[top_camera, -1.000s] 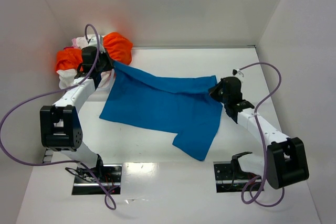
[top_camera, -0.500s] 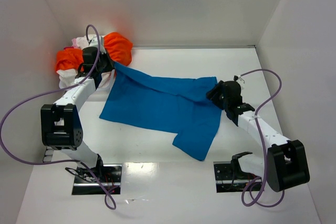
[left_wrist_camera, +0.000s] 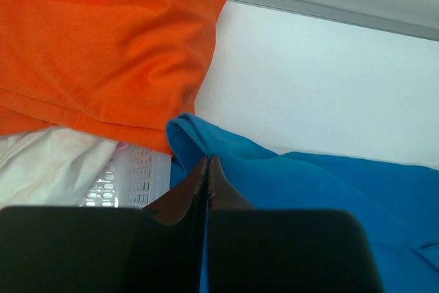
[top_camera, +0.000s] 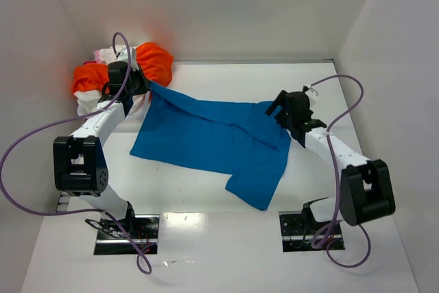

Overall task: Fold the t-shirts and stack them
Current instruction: Fold the flattened tshirt in 1/3 of the way

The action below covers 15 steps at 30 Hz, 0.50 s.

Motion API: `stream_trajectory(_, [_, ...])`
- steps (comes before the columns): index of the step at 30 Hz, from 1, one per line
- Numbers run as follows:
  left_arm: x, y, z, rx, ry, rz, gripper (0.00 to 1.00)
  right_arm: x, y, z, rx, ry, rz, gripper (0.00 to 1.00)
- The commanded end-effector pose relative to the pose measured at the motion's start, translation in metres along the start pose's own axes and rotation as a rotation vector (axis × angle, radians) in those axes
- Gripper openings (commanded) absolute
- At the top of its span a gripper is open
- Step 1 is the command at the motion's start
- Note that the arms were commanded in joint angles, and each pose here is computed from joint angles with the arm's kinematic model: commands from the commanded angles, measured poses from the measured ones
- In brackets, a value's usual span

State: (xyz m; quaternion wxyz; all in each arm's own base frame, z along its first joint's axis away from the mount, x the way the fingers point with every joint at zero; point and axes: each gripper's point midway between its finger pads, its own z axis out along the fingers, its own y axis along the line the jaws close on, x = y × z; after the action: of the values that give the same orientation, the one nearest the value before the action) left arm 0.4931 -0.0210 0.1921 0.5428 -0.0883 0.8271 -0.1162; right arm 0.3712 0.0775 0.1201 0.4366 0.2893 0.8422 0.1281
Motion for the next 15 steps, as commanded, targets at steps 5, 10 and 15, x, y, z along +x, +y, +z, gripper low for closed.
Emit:
stream_trajectory(5, [-0.021, -0.010, 0.002, 0.044, -0.052, 0.026, 0.00, -0.050, 0.004, 0.036, 0.056, -0.105, -0.049, 0.98])
stream_trajectory(10, [-0.021, -0.010, 0.002, 0.044, -0.052, 0.026, 0.00, -0.062, -0.003, 0.052, 0.076, -0.124, -0.075, 0.79])
stream_trajectory(15, [-0.015, -0.010, 0.004, 0.048, -0.033, 0.023, 0.00, -0.058, -0.006, 0.075, 0.084, -0.077, -0.112, 0.72])
